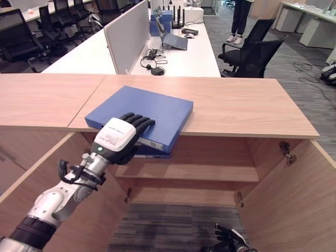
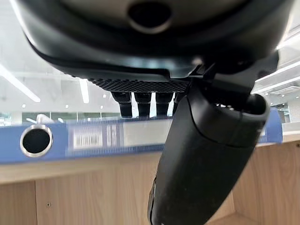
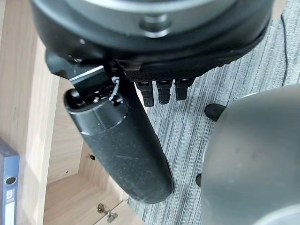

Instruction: Put the empty folder in the office cabinet

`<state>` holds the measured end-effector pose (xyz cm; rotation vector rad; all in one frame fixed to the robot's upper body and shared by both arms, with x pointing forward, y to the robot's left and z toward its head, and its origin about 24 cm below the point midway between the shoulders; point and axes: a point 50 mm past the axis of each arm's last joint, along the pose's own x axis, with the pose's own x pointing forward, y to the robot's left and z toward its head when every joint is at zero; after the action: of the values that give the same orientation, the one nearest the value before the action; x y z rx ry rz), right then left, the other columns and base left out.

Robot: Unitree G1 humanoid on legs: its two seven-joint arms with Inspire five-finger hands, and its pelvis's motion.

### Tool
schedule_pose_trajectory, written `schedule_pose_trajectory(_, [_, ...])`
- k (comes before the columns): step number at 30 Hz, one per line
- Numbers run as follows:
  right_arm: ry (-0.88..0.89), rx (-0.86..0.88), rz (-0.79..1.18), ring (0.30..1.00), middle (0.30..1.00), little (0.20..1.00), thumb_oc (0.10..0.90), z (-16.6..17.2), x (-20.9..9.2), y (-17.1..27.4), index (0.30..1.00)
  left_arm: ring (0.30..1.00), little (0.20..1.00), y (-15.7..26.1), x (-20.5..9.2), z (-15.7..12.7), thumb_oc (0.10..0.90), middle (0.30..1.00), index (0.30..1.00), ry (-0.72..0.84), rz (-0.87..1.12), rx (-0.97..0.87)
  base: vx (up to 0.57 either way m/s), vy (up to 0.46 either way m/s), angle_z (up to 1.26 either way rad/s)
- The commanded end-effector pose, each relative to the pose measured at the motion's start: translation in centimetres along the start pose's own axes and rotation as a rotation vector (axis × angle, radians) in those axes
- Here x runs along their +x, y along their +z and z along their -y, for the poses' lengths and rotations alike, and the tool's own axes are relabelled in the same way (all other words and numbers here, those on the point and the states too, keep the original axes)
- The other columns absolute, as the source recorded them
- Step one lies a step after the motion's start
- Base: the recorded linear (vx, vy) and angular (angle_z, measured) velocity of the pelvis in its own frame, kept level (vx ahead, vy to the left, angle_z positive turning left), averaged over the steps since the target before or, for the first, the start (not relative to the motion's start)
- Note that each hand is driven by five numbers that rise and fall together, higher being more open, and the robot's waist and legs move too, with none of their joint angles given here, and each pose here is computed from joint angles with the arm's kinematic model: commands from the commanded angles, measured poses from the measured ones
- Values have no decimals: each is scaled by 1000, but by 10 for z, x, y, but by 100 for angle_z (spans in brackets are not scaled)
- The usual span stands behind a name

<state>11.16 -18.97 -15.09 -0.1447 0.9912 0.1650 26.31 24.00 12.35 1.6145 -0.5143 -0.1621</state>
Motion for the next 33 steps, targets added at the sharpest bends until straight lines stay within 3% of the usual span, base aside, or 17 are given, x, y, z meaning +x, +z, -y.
schedule_pose_trajectory(1, [-25, -95, 134, 900, 900, 900, 800, 21, 5, 40, 900, 900, 900, -15, 38, -42, 800, 900, 900, 221, -23, 65, 0, 11, -5])
schedule_pose_trajectory(13, [-44, -95, 111, 900, 900, 900, 800, 29, 2, 34, 900, 900, 900, -35, 42, -29, 800, 900, 900, 153, -116, 114, -1, 6, -2])
schedule_pose_trajectory(14, [-45, -95, 105, 900, 900, 900, 800, 29, 2, 33, 900, 681, 681, -37, 42, -29, 654, 681, 681, 155, -125, 119, 0, 0, 0])
schedule_pose_trajectory(15, [-45, -89, 103, 900, 900, 900, 800, 29, 2, 32, 900, 300, 300, -37, 42, -30, 400, 300, 300, 159, -126, 121, 0, 0, 0])
schedule_pose_trajectory(33, [-36, -49, 105, 900, 900, 900, 800, 22, 5, 34, 900, 300, 300, -18, 42, -50, 400, 300, 300, 309, -89, 12, 1, 2, -1])
